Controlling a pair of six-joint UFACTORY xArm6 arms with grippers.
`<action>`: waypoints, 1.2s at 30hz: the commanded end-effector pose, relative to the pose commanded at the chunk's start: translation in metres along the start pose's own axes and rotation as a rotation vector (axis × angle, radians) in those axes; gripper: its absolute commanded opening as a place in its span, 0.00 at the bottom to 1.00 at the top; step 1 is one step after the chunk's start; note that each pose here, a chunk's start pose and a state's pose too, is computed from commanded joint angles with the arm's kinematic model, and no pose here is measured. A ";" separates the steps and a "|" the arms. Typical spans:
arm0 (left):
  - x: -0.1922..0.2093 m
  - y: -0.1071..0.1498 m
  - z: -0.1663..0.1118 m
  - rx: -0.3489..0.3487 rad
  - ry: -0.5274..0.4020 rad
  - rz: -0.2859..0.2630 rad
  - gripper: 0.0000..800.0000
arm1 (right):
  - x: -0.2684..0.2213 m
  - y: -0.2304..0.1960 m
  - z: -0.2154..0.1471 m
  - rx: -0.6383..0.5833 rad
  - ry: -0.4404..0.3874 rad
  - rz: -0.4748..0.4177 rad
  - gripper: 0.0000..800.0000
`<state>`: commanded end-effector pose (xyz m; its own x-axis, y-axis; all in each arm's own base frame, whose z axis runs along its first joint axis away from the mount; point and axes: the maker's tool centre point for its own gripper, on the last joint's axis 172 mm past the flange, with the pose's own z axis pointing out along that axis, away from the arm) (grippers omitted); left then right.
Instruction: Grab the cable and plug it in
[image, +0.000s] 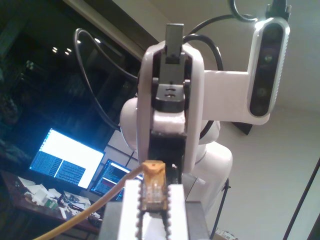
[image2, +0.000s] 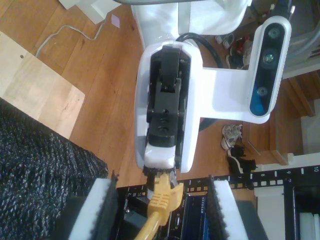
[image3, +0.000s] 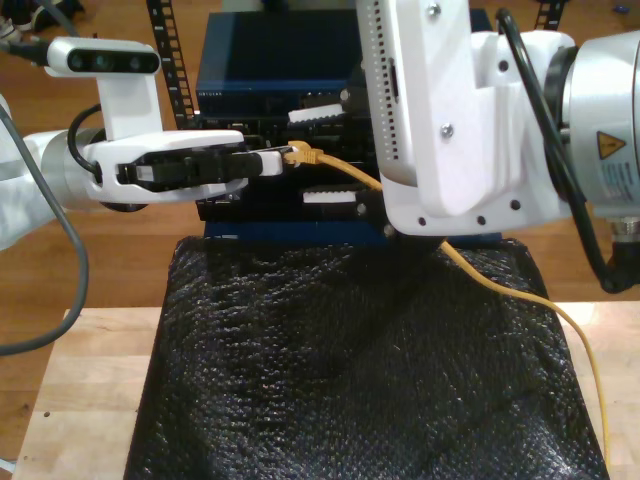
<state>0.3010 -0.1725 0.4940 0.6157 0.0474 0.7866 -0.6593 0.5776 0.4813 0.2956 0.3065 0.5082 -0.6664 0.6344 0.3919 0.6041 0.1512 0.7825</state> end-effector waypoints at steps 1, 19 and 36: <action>0.000 0.001 0.000 -0.002 -0.001 -0.001 0.00 | 0.000 0.000 0.000 0.000 0.000 0.000 0.50; -0.001 0.002 0.002 -0.013 -0.002 -0.001 0.01 | 0.001 0.001 -0.001 -0.003 0.001 -0.001 0.38; -0.001 0.004 0.002 -0.019 -0.003 0.000 0.01 | 0.000 0.000 -0.001 -0.001 0.000 0.000 0.33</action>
<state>0.2972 -0.1724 0.4961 0.6144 0.0445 0.7878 -0.6509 0.5930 0.4741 0.2953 0.3063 0.5088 -0.6668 0.6340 0.3917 0.6031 0.1505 0.7833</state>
